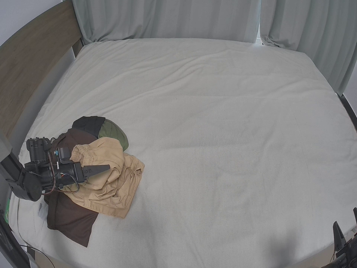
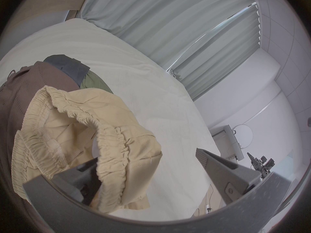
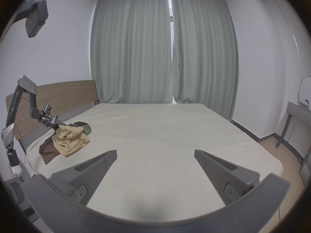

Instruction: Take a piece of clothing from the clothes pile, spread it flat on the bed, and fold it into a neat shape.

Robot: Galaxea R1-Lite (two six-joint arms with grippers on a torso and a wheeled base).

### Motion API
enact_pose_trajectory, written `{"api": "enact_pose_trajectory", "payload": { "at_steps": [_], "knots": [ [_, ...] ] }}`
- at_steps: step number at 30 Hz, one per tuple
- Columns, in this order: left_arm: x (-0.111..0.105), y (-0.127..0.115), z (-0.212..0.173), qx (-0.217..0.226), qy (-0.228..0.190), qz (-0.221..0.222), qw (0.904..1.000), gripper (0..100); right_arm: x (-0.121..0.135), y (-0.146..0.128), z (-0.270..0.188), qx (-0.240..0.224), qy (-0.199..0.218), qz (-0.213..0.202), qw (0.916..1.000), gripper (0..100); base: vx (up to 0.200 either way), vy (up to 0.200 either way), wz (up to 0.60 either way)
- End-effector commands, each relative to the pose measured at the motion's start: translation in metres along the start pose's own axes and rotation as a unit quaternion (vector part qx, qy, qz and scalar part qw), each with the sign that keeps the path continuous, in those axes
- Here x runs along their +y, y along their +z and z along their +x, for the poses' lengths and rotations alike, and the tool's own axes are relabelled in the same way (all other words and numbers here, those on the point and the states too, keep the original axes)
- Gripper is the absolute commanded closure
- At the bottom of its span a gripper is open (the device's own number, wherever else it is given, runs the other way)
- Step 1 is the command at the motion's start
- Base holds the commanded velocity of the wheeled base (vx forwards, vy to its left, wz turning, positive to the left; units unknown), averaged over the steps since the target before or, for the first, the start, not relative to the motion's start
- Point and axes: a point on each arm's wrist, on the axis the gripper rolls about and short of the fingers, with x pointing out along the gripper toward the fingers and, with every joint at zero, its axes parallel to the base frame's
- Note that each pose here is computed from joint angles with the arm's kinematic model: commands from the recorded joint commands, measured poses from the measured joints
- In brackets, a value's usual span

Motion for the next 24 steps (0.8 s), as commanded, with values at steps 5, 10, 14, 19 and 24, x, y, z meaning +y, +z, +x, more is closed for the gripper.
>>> {"api": "enact_pose_trajectory", "payload": {
  "at_steps": [5, 10, 14, 19, 24],
  "knots": [
    [-0.001, 0.000, -0.001, -0.001, -0.001, -0.001, 1.0000, 100, 0.000, -0.005, 0.000, 0.001, 0.000, 0.000, 1.0000, 0, 0.000, 0.000, 0.00],
    [0.000, -0.001, 0.000, 0.001, -0.001, 0.000, 1.0000, 100, 0.000, -0.005, 0.000, 0.001, 0.000, 0.001, 1.0000, 0, 0.000, 0.000, 0.00],
    [-0.002, -0.002, -0.002, 0.000, -0.006, 0.002, 1.0000, 100, 0.000, -0.005, 0.000, 0.001, 0.000, 0.001, 1.0000, 0, 0.000, 0.000, 0.00],
    [-0.021, -0.001, -0.009, -0.007, -0.018, 0.019, 0.9996, 100, 0.000, -0.005, 0.000, 0.001, 0.000, 0.001, 1.0000, 0, 0.000, 0.000, 0.00],
    [-0.047, 0.003, -0.021, -0.020, -0.035, 0.034, 0.9986, 100, 0.000, -0.005, 0.000, 0.001, 0.000, 0.001, 1.0000, 0, 0.000, 0.000, 0.00]
  ]
}}
